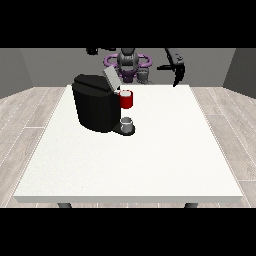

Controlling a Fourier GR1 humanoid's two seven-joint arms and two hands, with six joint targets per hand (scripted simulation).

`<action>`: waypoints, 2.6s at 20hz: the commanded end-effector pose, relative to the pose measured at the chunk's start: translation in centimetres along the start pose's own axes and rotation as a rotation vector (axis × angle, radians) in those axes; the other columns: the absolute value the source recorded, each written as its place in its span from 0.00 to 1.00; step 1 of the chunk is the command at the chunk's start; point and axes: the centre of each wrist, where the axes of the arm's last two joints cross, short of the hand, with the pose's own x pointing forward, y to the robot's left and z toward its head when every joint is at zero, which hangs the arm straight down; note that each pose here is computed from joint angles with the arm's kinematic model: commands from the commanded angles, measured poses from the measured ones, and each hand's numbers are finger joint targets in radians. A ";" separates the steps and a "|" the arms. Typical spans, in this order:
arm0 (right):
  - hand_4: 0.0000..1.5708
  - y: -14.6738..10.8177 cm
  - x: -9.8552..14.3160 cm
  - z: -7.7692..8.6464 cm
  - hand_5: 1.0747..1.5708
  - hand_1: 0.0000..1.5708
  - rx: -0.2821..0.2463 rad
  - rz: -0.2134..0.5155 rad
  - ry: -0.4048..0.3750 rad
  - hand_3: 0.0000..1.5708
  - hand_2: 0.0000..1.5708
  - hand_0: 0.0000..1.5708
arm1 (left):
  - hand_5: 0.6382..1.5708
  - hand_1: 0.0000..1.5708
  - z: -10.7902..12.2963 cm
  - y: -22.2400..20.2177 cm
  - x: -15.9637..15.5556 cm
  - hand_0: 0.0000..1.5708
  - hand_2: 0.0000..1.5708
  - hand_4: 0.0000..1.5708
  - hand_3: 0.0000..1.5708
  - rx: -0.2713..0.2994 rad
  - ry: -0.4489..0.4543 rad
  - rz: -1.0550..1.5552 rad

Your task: Insert the coffee pod into the coffee machine and close the lid

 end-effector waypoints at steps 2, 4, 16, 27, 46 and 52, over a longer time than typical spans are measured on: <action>0.21 2.9 5.0 -1.1 1.00 0.00 -0.004 0.042 -0.132 0.00 0.00 0.00 | 1.00 0.00 1.5 0.9 -0.5 0.00 0.00 0.22 0.00 -0.005 -0.052 0.027; 0.28 0.2 5.8 -0.6 1.00 0.00 -0.029 0.095 -0.144 0.00 0.00 0.00 | 1.00 0.00 0.9 1.8 1.8 0.00 0.00 0.14 0.00 -0.033 -0.113 0.003; 0.13 1.6 8.5 -7.2 1.00 0.00 -0.110 0.205 -0.194 0.00 0.00 0.00 | 1.00 0.00 -1.4 -1.0 5.5 0.00 0.00 0.13 0.00 -0.104 -0.311 -0.006; 0.25 -4.5 7.6 -10.6 1.00 0.00 -0.263 0.215 -0.173 0.00 0.00 0.00 | 1.00 0.00 0.5 -3.0 5.7 0.00 0.00 0.24 0.00 -0.132 -0.367 -0.045; 0.15 -4.2 9.9 -15.3 1.00 0.00 -0.249 0.226 -0.210 0.00 0.00 0.00 | 1.00 0.00 -1.2 -1.2 8.0 0.00 0.00 0.25 0.00 -0.136 -0.428 -0.034; 0.27 -2.9 8.7 -15.7 1.00 0.00 -0.226 0.225 -0.197 0.00 0.00 0.00 | 1.00 0.00 -1.9 -1.8 8.7 0.00 0.00 0.23 0.00 -0.111 -0.418 -0.021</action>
